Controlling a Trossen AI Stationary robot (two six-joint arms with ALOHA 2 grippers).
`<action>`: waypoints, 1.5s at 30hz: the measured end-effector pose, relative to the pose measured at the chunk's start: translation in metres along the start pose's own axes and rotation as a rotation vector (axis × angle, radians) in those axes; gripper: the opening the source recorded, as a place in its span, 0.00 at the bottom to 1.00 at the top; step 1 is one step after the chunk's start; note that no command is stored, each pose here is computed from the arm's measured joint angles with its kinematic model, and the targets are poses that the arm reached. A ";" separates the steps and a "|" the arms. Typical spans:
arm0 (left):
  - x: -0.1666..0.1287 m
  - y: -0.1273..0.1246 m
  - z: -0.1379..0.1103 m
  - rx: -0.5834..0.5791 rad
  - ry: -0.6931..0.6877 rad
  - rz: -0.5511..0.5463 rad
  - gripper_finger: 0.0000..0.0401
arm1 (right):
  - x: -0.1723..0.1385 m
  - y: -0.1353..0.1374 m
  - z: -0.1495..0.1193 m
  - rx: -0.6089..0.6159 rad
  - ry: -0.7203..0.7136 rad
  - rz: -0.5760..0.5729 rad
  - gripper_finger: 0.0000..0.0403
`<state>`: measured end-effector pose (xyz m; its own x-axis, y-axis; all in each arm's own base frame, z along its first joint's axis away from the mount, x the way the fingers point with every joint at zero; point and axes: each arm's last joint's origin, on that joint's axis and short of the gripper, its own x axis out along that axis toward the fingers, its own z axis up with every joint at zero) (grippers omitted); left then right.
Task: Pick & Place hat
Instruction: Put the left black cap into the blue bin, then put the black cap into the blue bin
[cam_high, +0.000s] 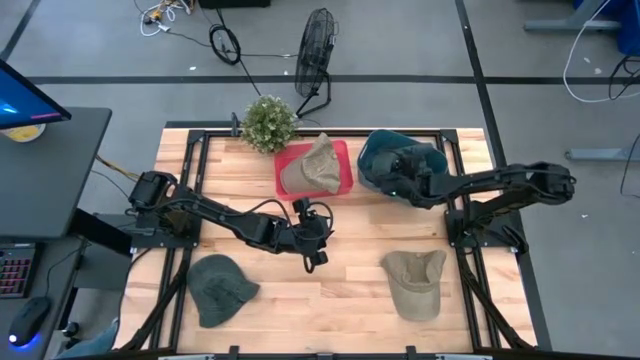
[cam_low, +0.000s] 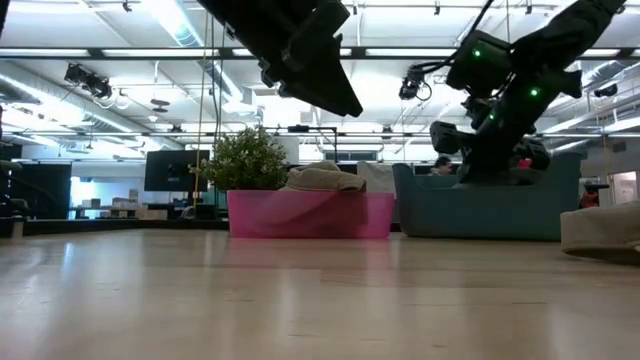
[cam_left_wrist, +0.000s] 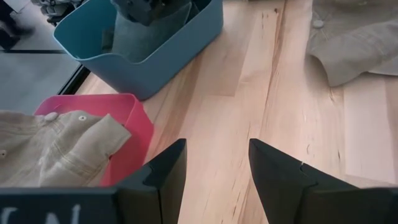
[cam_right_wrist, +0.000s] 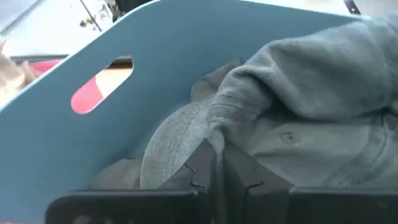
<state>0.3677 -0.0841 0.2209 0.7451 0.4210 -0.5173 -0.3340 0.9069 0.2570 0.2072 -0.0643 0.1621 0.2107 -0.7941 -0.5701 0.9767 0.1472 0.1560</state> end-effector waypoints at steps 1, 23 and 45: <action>0.000 0.000 0.000 0.000 0.000 0.000 0.44 | -0.001 0.003 0.003 -0.028 0.004 0.010 0.05; -0.075 0.015 -0.011 -0.149 0.223 -0.027 0.44 | -0.045 0.045 0.049 -0.455 0.015 0.092 0.49; -0.162 -0.028 -0.071 -0.337 0.690 -0.100 0.44 | -0.141 0.095 0.020 -0.779 0.135 0.915 0.44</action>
<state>0.2150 -0.1762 0.2399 0.2898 0.1527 -0.9448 -0.5238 0.8515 -0.0231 0.2691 0.0496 0.2732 0.7938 -0.1488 -0.5897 0.2157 0.9754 0.0443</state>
